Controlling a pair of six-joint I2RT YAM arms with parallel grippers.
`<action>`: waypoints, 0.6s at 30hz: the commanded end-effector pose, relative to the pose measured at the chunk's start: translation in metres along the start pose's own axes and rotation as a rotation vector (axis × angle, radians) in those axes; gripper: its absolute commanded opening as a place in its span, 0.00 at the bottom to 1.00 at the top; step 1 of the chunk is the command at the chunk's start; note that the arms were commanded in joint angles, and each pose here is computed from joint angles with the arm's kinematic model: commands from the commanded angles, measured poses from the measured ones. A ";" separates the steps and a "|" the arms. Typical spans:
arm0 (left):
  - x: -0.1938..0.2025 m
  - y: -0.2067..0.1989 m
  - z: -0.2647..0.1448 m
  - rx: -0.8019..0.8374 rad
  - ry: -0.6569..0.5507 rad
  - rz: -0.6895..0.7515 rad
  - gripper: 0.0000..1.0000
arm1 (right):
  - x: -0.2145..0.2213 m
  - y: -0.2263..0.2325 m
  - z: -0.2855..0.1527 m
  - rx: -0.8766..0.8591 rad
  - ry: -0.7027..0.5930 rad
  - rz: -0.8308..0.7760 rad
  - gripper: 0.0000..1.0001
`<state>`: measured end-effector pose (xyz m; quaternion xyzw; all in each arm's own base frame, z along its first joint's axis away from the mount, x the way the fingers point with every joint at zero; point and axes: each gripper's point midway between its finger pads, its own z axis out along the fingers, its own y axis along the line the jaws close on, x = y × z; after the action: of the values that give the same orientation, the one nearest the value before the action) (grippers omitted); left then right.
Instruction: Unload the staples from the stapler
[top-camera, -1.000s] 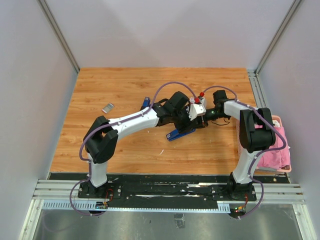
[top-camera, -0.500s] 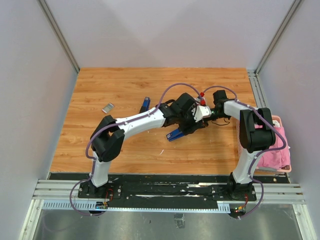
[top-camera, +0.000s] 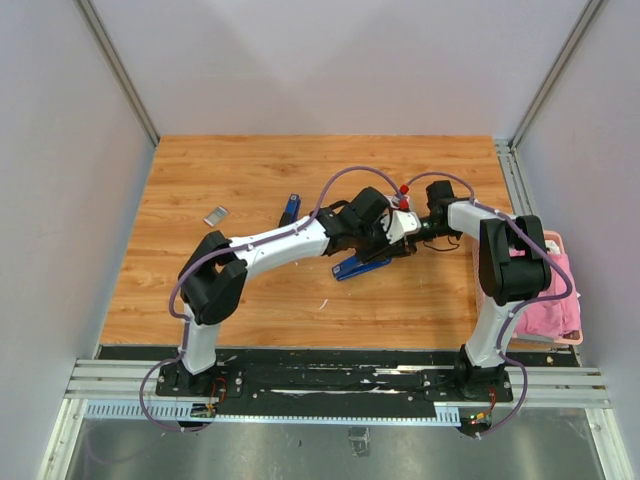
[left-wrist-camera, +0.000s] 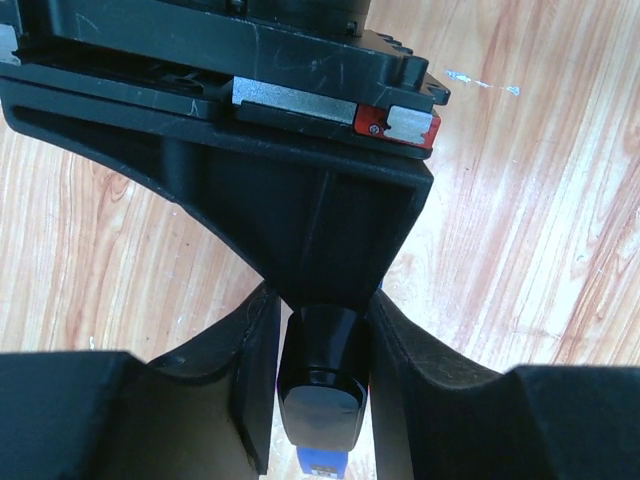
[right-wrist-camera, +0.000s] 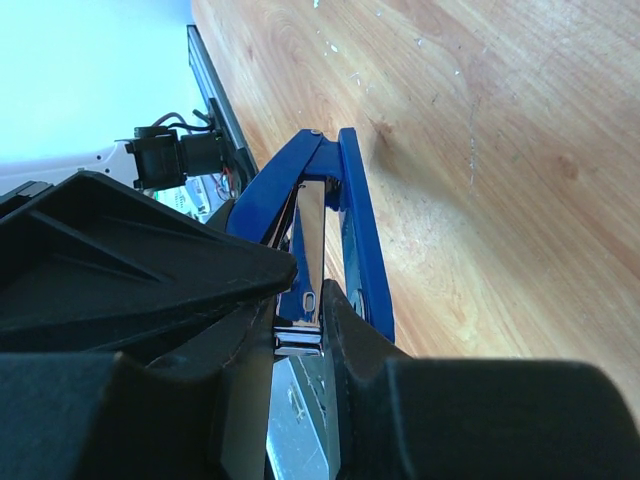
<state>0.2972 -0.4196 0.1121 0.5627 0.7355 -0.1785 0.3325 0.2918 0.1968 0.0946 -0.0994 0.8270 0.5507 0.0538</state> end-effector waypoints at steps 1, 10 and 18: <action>-0.024 0.004 -0.032 -0.044 -0.083 0.061 0.03 | -0.007 0.004 -0.009 -0.048 -0.025 0.014 0.01; -0.026 0.021 -0.064 -0.049 -0.171 0.028 0.00 | -0.011 -0.015 -0.019 0.006 -0.056 0.036 0.00; -0.012 0.033 -0.083 -0.076 -0.196 0.033 0.00 | -0.012 -0.023 -0.023 0.036 -0.067 0.034 0.00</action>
<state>0.2911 -0.3790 0.1536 0.5497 0.7148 -0.2136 0.3759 0.3026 0.1798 0.0940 -0.0752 0.8235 0.5583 0.0674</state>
